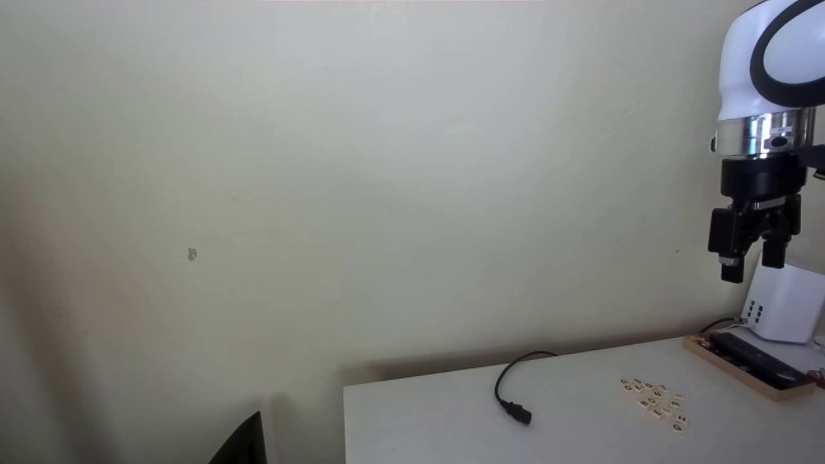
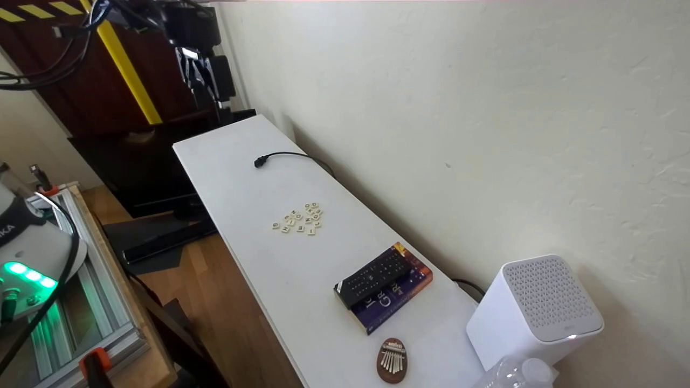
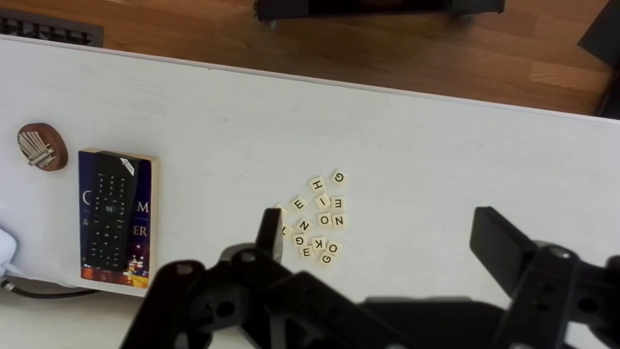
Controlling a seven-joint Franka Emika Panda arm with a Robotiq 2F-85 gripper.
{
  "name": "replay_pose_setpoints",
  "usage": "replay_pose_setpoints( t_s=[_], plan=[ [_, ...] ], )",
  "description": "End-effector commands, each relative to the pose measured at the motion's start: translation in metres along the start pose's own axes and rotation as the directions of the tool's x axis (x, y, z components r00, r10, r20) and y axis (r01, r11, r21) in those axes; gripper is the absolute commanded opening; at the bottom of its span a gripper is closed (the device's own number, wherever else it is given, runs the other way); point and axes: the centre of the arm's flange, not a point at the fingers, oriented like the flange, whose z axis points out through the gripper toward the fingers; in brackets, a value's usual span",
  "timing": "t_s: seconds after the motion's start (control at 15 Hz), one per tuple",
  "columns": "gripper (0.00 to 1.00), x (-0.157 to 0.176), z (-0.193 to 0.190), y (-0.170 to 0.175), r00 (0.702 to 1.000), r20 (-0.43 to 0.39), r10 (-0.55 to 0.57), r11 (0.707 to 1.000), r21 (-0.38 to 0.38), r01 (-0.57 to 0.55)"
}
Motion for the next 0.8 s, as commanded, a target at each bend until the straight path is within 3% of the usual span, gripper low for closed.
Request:
replay_pose_setpoints(
  t_s=[0.0, 0.2, 0.73],
  plan=[
    [1.00, 0.002, 0.011, -0.005, 1.000, 0.010, -0.006, 1.000, 0.005, 0.006],
    [1.00, 0.014, 0.035, -0.011, 0.999, 0.045, 0.002, 1.000, 0.010, -0.003],
    [1.00, 0.051, 0.081, -0.017, 0.997, -0.053, -0.059, 0.998, 0.025, 0.060]
  ],
)
